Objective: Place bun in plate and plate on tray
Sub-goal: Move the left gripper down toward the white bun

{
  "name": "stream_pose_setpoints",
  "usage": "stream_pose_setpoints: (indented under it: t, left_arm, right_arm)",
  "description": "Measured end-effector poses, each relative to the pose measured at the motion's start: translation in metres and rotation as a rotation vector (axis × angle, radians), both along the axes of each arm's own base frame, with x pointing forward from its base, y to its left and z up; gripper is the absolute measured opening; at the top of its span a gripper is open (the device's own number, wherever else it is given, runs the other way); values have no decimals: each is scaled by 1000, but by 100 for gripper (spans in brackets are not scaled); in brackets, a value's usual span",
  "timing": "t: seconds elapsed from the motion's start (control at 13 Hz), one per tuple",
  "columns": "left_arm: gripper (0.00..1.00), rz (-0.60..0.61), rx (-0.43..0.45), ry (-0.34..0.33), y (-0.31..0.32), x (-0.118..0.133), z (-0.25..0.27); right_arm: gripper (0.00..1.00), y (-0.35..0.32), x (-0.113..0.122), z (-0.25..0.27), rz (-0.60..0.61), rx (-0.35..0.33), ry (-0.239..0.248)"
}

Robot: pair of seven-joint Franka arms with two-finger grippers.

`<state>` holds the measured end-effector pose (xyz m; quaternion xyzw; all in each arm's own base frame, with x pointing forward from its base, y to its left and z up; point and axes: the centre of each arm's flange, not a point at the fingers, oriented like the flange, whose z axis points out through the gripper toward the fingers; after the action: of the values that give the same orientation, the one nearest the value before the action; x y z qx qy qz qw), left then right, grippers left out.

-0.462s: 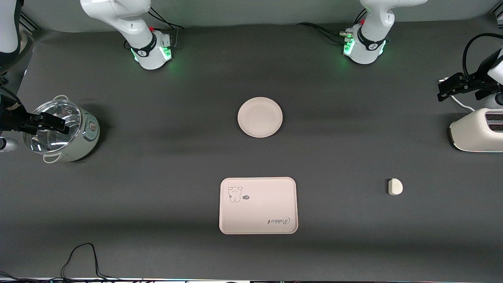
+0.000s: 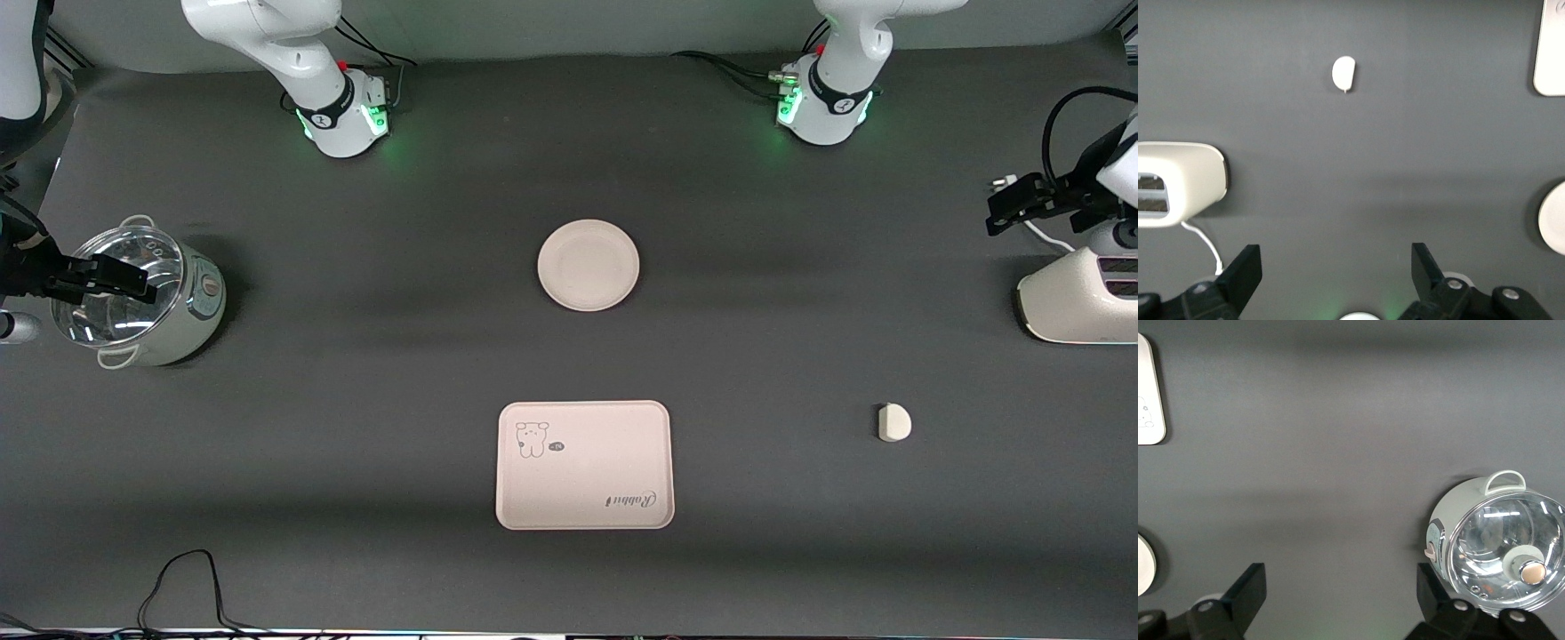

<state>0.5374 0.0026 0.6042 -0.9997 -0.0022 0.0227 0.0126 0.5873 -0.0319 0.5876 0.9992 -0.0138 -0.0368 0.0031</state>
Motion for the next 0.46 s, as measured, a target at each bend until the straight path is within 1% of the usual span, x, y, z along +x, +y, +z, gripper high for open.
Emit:
stream_pose_setpoints:
  t: [0.08,0.15,0.46]
  left_arm:
    - [100,-1,0,-16,0,12,-10]
    - [100,-2,-1,-32,0,35,-38]
    - [100,3,-4,-59,7,98,-140]
  right_arm:
    - [100,0,0,0,0,0,0]
    - [100,0,0,0,0,0,1]
    - [100,0,0,-1,0,0,2]
